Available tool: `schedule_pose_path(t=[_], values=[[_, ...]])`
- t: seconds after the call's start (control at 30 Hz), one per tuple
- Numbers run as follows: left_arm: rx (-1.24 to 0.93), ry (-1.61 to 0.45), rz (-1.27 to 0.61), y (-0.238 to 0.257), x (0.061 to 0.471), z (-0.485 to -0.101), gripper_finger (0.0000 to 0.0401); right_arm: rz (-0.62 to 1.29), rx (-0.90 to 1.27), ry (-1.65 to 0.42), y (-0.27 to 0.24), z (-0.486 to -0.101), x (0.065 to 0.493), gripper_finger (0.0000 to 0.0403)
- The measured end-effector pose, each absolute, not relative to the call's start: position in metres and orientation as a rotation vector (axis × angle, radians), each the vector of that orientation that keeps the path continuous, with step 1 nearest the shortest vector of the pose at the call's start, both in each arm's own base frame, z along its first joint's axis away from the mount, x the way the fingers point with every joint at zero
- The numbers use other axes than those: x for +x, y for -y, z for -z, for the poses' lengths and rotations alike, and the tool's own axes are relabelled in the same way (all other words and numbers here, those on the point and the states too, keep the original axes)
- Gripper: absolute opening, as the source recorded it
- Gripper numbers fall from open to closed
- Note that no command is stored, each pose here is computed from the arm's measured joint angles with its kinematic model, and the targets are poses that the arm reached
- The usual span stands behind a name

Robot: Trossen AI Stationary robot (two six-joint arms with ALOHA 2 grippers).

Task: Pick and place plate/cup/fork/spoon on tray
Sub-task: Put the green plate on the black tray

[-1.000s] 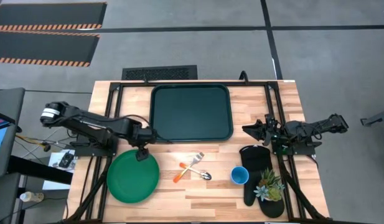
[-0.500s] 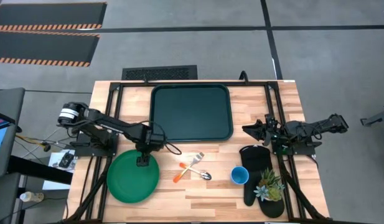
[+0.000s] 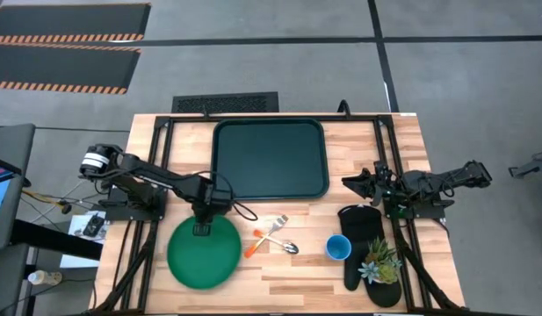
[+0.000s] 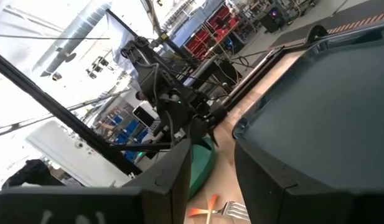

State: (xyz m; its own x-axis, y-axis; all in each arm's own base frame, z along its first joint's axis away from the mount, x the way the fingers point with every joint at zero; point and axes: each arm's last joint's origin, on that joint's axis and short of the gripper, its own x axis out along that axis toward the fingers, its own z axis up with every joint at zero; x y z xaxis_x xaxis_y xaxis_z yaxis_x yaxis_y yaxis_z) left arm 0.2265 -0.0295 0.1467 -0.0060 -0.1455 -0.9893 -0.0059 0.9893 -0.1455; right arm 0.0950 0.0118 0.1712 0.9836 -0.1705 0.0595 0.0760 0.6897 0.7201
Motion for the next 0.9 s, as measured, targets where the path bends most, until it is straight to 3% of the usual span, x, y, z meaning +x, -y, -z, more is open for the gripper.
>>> schedule_pose_path(t=[0.1,0.5,0.9], values=[[-0.191,-1.57,0.145,0.031,0.227,-0.148,0.0012,0.138,0.796,0.125,-0.012,-0.171,0.095,0.0146],[-0.413,-1.608,0.118,0.035,0.229,-0.155,0.0002,0.138,0.796,0.125,-0.012,-0.171,0.095,0.0144],[-0.46,-1.637,0.061,0.037,0.247,-0.205,0.0,0.138,0.795,0.125,-0.012,-0.171,0.095,0.0137]])
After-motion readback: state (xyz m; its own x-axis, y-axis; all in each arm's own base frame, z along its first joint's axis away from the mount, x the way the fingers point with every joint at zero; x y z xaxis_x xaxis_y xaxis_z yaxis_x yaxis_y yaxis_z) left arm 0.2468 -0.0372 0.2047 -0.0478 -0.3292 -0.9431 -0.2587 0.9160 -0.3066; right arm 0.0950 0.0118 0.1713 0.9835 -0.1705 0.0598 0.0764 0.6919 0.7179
